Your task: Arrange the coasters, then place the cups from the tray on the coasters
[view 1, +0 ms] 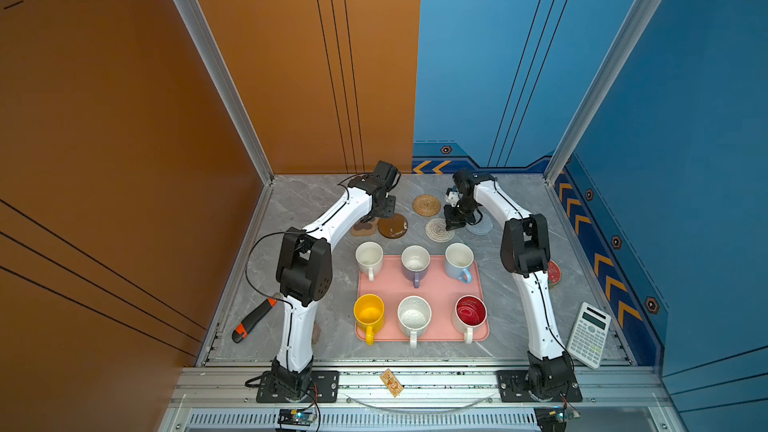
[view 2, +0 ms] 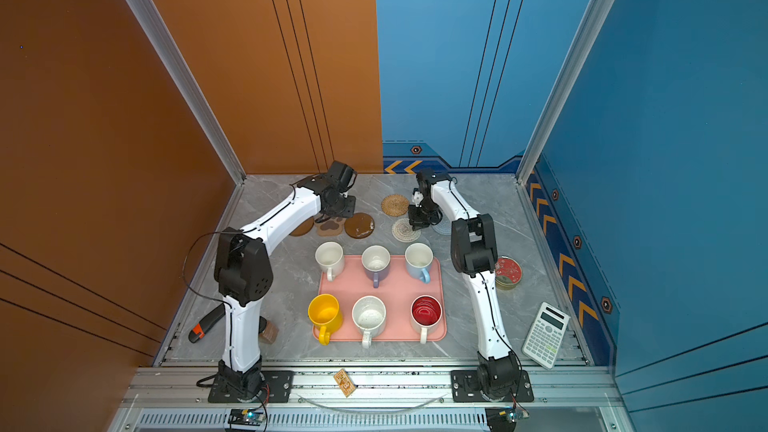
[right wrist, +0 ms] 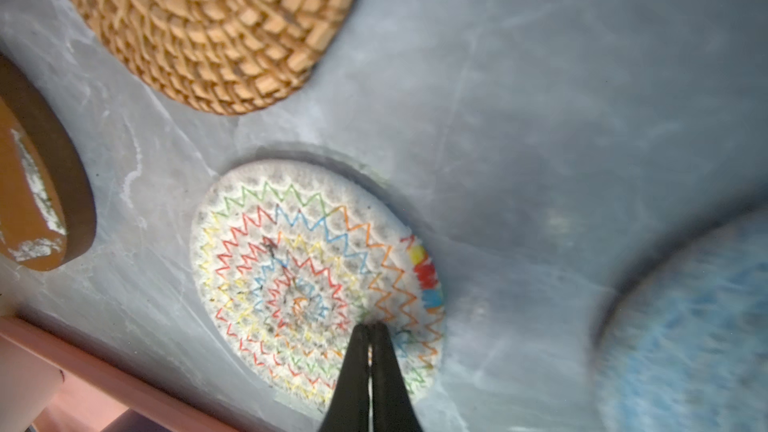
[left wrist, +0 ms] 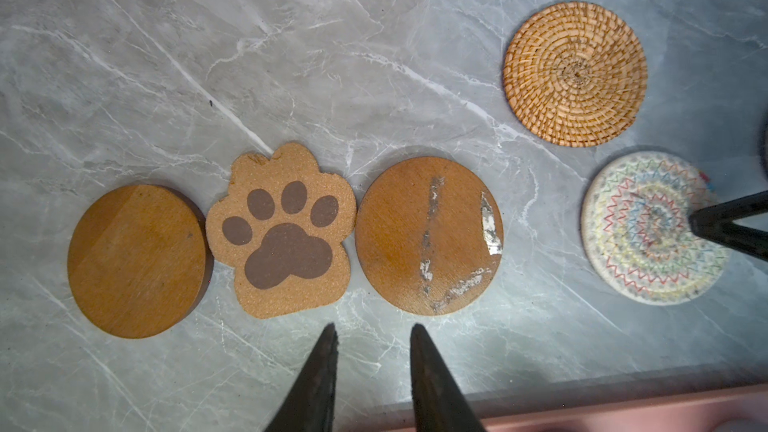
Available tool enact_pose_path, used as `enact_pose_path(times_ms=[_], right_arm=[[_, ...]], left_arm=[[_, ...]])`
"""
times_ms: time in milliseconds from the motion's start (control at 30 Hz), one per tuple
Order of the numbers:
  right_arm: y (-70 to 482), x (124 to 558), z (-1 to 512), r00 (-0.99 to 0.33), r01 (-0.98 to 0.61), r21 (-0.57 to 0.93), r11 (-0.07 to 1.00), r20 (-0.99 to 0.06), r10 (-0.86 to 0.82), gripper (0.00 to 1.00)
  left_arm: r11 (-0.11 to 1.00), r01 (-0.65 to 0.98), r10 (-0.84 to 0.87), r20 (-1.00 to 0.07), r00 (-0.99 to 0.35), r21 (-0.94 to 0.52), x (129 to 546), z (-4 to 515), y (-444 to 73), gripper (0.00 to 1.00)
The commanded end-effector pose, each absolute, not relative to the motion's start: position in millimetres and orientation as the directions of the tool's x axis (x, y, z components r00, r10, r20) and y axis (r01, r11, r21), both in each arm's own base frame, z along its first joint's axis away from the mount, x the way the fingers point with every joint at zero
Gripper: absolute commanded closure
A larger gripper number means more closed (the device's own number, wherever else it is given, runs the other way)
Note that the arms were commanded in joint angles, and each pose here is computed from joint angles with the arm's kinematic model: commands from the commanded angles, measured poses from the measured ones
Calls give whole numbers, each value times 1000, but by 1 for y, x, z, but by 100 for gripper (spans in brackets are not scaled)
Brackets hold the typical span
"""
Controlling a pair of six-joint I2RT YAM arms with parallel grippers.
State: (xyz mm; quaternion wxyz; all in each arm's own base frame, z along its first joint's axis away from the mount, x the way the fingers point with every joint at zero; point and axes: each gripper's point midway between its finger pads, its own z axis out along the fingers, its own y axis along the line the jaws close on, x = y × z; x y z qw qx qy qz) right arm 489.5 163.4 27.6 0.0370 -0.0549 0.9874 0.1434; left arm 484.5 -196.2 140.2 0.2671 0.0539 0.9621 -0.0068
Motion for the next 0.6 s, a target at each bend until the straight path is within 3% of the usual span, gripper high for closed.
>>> enact_pose_path(times_ms=[0, 567], right_arm=[[138, 483, -1, -999, -53, 211, 976, -7, -52, 95], [91, 493, -3, -999, 38, 186, 982, -8, 40, 96]], left_arm=[[997, 75, 77, -534, -842, 25, 483, 152, -186, 69], [997, 71, 80, -530, -844, 37, 480, 150, -184, 69]])
